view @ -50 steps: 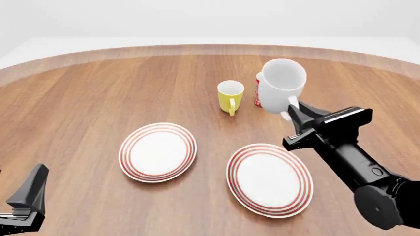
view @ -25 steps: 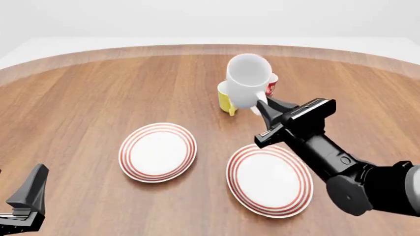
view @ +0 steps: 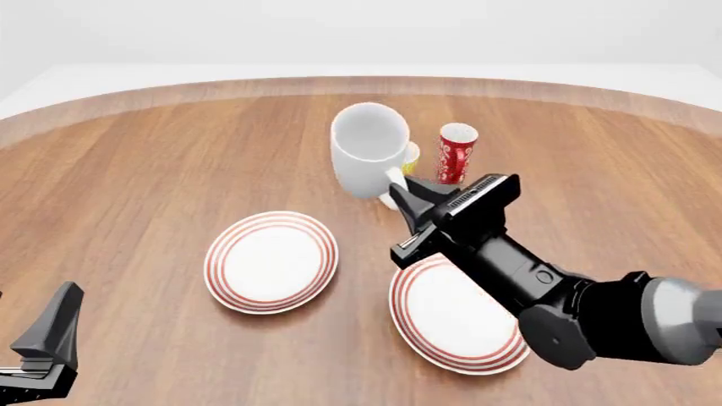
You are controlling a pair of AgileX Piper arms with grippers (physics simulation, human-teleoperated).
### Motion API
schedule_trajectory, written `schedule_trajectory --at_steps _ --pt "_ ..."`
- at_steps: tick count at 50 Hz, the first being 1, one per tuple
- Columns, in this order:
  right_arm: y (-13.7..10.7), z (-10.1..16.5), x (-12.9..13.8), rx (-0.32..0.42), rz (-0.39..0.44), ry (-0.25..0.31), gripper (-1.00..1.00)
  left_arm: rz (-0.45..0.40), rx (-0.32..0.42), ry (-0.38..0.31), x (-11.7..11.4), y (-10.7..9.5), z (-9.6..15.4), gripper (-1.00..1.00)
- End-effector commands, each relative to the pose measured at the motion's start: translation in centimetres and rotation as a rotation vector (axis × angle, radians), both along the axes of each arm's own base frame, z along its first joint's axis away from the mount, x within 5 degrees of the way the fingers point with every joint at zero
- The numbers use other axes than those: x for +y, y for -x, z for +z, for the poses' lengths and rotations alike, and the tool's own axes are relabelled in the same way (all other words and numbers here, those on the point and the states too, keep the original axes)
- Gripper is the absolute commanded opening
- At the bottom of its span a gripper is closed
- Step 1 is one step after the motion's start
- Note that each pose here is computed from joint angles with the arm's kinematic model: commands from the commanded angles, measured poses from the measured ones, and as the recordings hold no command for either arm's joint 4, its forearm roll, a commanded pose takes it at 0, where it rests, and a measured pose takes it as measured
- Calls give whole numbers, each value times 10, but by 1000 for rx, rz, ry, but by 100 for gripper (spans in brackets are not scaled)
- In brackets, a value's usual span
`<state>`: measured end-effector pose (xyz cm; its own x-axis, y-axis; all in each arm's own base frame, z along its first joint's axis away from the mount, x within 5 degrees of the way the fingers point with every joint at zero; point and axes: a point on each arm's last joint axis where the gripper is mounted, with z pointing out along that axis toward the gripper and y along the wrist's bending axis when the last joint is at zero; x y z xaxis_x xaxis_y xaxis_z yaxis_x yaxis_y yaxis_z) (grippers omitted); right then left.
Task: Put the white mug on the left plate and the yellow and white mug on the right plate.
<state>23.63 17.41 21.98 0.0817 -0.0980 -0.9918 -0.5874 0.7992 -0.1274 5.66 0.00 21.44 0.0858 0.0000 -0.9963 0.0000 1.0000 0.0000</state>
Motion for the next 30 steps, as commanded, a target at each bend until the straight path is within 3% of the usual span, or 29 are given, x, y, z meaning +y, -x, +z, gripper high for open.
schedule_trajectory --at_steps 1,30 --pt "1 -2 25 5 69 -1 -100 0 0 0 0 0 0 100" --pt "-6 -16 74 31 161 4 -100 0 0 0 0 0 0 100"
